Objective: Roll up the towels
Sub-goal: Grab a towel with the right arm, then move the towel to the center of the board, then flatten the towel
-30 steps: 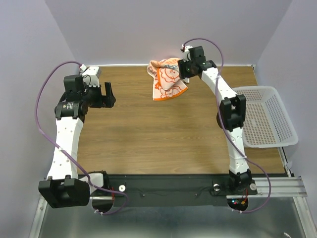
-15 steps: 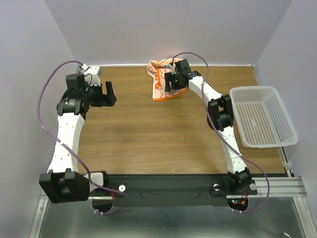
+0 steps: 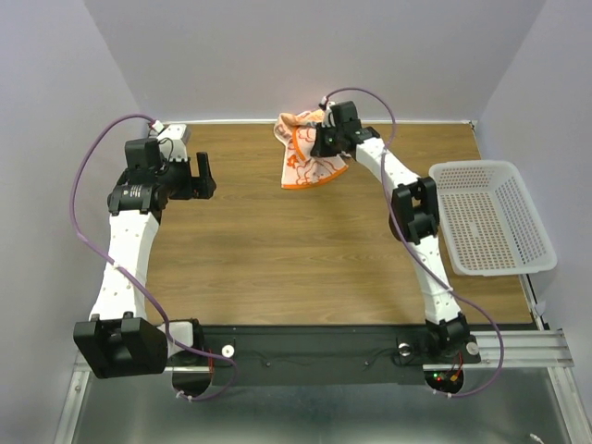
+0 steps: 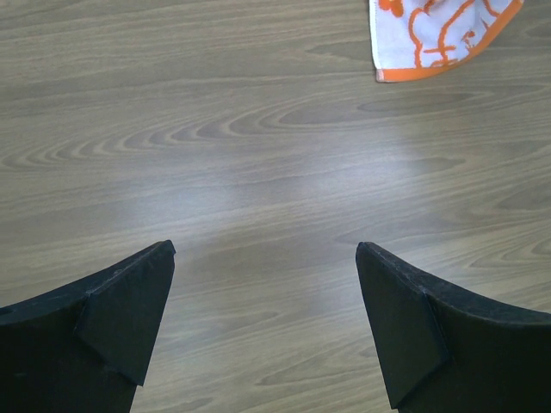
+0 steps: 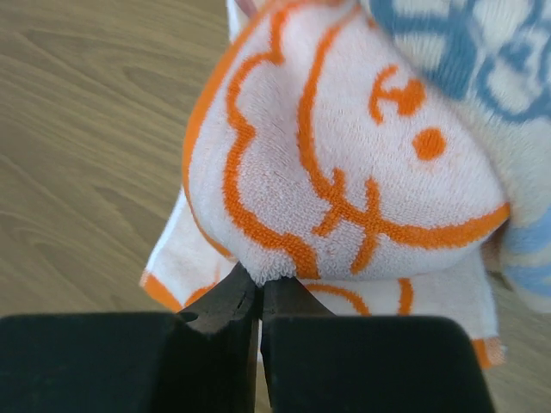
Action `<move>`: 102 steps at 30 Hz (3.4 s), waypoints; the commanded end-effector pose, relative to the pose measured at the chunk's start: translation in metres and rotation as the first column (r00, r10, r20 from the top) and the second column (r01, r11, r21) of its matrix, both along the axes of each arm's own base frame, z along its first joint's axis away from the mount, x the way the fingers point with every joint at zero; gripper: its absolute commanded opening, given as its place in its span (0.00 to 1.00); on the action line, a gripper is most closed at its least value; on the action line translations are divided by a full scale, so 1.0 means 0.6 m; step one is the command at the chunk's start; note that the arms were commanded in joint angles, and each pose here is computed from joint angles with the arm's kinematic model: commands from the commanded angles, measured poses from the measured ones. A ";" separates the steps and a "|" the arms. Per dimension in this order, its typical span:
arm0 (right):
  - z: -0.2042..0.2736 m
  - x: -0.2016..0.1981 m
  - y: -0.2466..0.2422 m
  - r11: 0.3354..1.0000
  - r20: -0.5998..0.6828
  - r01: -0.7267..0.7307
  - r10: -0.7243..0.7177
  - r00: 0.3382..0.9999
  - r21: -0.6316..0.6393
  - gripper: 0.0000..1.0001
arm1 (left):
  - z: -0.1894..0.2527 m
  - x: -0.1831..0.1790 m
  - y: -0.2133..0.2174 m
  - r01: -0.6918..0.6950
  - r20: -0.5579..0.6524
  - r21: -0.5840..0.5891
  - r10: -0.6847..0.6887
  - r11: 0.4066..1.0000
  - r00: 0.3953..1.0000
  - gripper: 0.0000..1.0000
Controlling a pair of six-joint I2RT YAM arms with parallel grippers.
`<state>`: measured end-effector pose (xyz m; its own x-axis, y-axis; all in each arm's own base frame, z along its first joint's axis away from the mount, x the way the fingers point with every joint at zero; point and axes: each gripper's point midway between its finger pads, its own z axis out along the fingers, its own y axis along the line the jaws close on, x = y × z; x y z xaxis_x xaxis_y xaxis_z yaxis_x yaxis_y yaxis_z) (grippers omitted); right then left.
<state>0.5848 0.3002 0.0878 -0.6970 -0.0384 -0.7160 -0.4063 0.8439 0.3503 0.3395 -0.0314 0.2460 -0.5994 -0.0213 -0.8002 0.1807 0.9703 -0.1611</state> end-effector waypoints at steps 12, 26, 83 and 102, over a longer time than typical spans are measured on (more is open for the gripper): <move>0.668 -0.054 -0.053 0.983 0.806 -0.106 -0.057 0.589 0.147 0.01 | 0.049 -0.008 -0.013 0.043 0.109 -0.011 -0.042 0.999 0.993 0.99; 0.659 -0.198 -0.038 0.939 0.745 -0.324 0.133 0.654 0.117 0.01 | 0.103 -0.010 -0.025 0.099 0.199 -0.009 -0.095 0.995 0.975 0.99; 0.106 -0.432 0.068 0.331 0.152 -0.409 0.899 0.412 -0.851 0.86 | -0.033 -0.035 -0.111 0.520 0.164 -0.220 -0.494 0.825 0.854 0.90; 0.140 -0.380 0.140 0.324 0.216 -0.293 0.913 0.346 -0.899 0.74 | -0.047 -0.045 -0.107 0.528 0.176 -0.182 -0.501 0.830 0.848 0.90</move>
<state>0.3466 0.3704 0.1278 0.3468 -0.8663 -0.3597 -0.7683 -0.0424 -0.6386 0.3137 -0.0946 0.2055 -0.5311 0.0767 -0.8438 0.6410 0.6877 -0.3409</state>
